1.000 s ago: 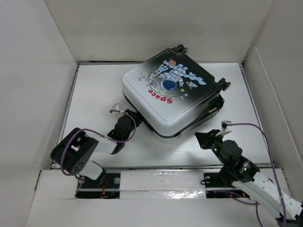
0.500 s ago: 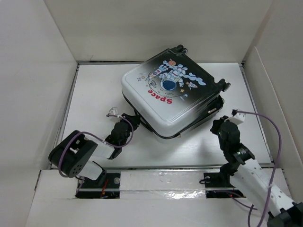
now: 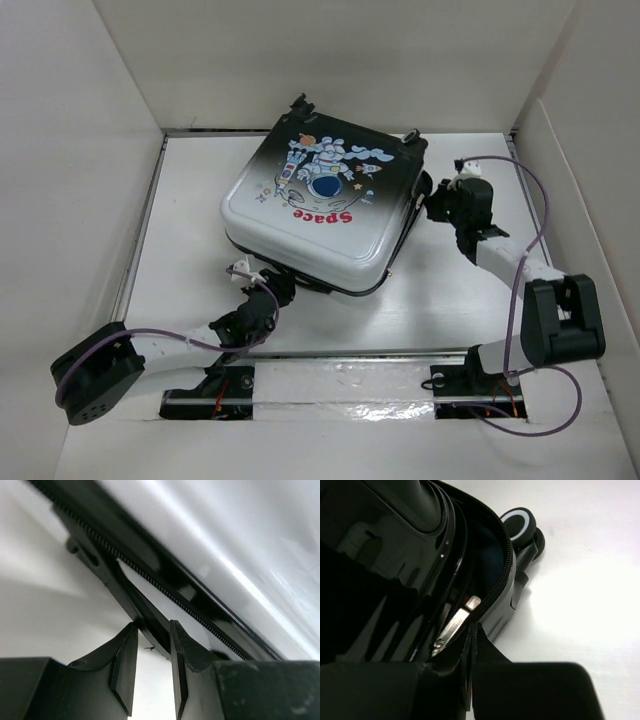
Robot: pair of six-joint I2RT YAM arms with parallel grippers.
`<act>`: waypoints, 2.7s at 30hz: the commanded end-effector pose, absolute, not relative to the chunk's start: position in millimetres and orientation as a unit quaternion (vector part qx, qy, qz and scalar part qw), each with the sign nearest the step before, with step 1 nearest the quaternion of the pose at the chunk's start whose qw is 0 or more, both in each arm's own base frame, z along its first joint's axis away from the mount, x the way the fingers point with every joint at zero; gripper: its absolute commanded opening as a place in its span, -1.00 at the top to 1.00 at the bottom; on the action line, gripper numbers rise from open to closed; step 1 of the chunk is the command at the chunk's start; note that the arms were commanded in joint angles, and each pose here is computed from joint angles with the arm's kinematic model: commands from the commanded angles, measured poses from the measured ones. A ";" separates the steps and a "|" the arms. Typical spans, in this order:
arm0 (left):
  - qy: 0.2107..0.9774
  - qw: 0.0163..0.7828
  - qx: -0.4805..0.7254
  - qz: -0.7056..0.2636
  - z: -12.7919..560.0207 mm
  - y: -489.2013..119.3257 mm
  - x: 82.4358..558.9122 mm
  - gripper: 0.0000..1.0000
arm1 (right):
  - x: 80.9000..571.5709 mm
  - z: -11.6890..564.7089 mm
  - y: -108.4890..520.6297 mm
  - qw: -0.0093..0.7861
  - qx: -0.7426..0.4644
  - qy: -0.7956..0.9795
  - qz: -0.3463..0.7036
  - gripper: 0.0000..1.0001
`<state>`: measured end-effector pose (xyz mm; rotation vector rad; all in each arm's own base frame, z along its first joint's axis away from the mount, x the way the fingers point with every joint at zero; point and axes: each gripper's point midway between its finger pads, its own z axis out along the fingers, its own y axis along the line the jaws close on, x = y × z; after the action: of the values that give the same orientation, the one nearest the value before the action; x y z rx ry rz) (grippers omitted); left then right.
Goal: Pack the luggage
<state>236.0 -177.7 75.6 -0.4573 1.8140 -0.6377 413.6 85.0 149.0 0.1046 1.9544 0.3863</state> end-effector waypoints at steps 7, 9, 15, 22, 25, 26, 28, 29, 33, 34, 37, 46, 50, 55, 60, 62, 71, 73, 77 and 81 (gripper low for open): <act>0.787 0.532 -0.132 -0.283 107.8 -215.7 211.9 0.02 | 426.6 233.6 149.2 0.585 -0.080 0.753 0.291 0.68; 0.788 0.532 -0.128 -0.283 116.6 -214.6 210.5 -0.30 | 410.6 237.3 137.4 0.590 -0.071 0.756 0.277 0.30; 0.805 0.522 -0.121 -0.255 129.0 -198.2 203.2 -0.62 | 347.6 219.4 93.4 0.611 -0.008 0.760 0.220 -0.10; 0.814 0.501 -0.081 -0.282 127.7 -204.3 189.4 0.38 | 269.1 156.8 120.6 0.570 -0.049 0.768 0.288 1.00; 0.808 0.512 -0.081 -0.281 137.4 -210.1 195.6 0.38 | 241.2 138.4 135.4 0.557 -0.072 0.768 0.308 1.00; 0.805 0.521 -0.078 -0.274 142.3 -209.6 200.2 0.38 | 233.5 139.8 138.5 0.561 -0.078 0.762 0.315 1.00; 0.793 0.539 -0.079 -0.272 160.4 -215.8 208.8 0.38 | 221.6 137.5 149.6 0.557 -0.095 0.756 0.331 0.98; 0.789 0.549 -0.076 -0.264 165.6 -214.4 214.5 0.38 | 217.8 130.2 150.4 0.552 -0.095 0.760 0.329 0.77; 0.768 0.578 -0.086 -0.262 191.9 -214.3 236.6 0.37 | 219.2 133.8 153.3 0.570 -0.100 0.752 0.316 0.29; 0.760 0.586 -0.096 -0.265 199.5 -211.7 243.0 0.37 | 221.3 135.1 154.1 0.576 -0.107 0.749 0.310 0.24; 0.744 0.602 -0.098 -0.273 217.1 -210.9 247.9 0.38 | 232.3 143.8 157.4 0.591 -0.128 0.742 0.288 0.16; 0.765 0.573 -0.066 -0.287 201.3 -215.8 234.1 0.55 | 256.5 153.9 185.2 0.591 -0.183 0.729 0.291 0.16; 0.784 0.548 -0.054 -0.285 183.0 -215.9 223.7 0.74 | 263.2 163.9 186.9 0.613 -0.187 0.714 0.283 0.14; 0.802 0.522 -0.020 -0.290 161.5 -229.5 205.4 0.79 | 263.4 163.6 196.6 0.606 -0.221 0.707 0.290 0.14; 0.800 0.518 0.011 -0.302 162.5 -251.4 197.7 0.80 | 264.9 168.0 198.4 0.615 -0.224 0.697 0.293 0.35; 0.797 0.518 0.023 -0.309 166.2 -261.6 199.0 0.80 | 265.2 168.9 198.9 0.617 -0.224 0.695 0.294 0.48; 0.774 0.531 0.052 -0.343 189.2 -295.1 198.7 0.80 | 257.5 170.3 196.1 0.622 -0.207 0.691 0.304 1.00; 0.765 0.536 0.059 -0.351 195.2 -304.4 200.9 0.80 | 250.4 171.7 199.1 0.617 -0.205 0.692 0.313 1.00; 0.756 0.555 0.063 -0.342 201.7 -315.9 211.7 0.78 | 226.1 149.3 205.4 0.561 -0.214 0.731 0.324 1.00; 0.750 0.578 0.040 -0.318 210.6 -317.1 229.1 0.77 | 195.0 140.4 217.2 0.501 -0.226 0.761 0.344 1.00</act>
<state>200.8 -296.7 133.2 0.2519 1.9698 -0.6319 221.3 192.4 119.3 -0.4827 1.8333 0.6917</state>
